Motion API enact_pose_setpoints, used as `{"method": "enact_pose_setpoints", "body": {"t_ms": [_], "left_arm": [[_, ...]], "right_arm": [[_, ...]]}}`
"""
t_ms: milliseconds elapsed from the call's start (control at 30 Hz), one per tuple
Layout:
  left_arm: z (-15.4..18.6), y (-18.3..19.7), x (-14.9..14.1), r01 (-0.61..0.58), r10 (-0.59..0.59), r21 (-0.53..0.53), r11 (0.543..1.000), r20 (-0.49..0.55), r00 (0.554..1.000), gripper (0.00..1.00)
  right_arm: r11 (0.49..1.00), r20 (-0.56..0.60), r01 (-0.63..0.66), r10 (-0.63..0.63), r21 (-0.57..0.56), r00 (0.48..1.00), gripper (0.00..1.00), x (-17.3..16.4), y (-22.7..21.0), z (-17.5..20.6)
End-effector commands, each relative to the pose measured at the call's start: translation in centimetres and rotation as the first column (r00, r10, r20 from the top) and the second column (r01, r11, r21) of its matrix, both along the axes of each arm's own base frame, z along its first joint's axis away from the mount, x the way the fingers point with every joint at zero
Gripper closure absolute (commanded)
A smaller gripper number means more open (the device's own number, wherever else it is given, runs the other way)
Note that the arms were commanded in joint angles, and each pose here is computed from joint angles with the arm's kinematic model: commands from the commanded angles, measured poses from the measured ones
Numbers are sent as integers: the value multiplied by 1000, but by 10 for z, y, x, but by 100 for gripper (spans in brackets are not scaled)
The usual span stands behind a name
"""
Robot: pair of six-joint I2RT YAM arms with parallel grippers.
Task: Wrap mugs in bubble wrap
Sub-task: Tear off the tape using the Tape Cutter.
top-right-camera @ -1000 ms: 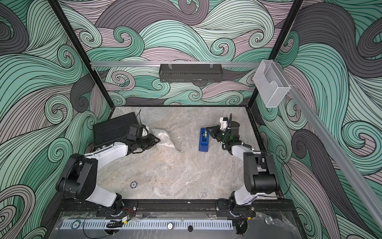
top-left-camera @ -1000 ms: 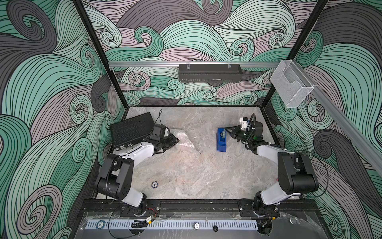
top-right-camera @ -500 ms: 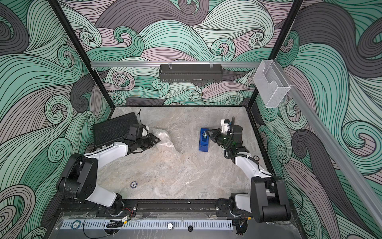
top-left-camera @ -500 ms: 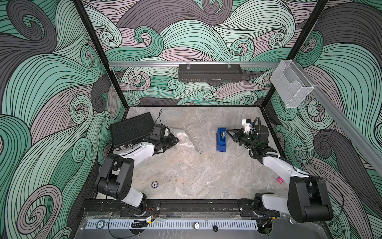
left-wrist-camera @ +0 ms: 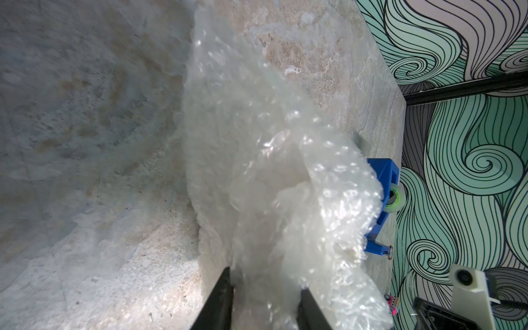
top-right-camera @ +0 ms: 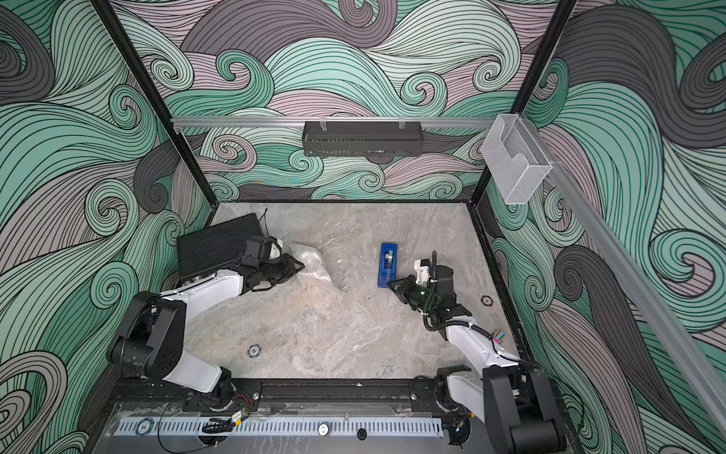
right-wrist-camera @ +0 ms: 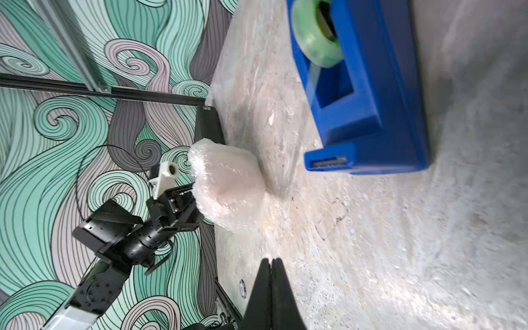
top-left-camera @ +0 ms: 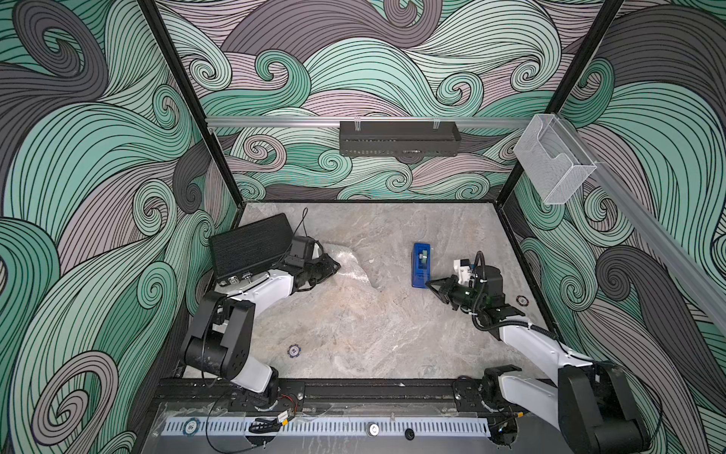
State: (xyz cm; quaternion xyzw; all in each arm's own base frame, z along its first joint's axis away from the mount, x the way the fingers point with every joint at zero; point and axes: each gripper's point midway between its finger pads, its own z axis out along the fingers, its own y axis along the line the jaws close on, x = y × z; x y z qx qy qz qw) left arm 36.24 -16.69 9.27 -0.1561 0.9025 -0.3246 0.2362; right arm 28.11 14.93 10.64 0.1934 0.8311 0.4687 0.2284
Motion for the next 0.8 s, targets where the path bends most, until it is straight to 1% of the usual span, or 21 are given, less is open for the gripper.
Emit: {"method": "enact_pose_setpoints", "body": {"t_ms": [0,267,767], "left_arm": [[-13,5,-8,1,0,25,1000,-53,999,68],[-12,5,-8,1,0,25,1000,-50,999,68],[-16,6,-7,1,1,30,1000,-55,998,69]], "right_arm": [[1000,-4,2,-3,-19,1000,100,0,1,-8],[998,-52,-2,-1,-60,999,100,-1,-2,-33],[993,-105,20,-32,-112,994,100,11,-7,-69]]}}
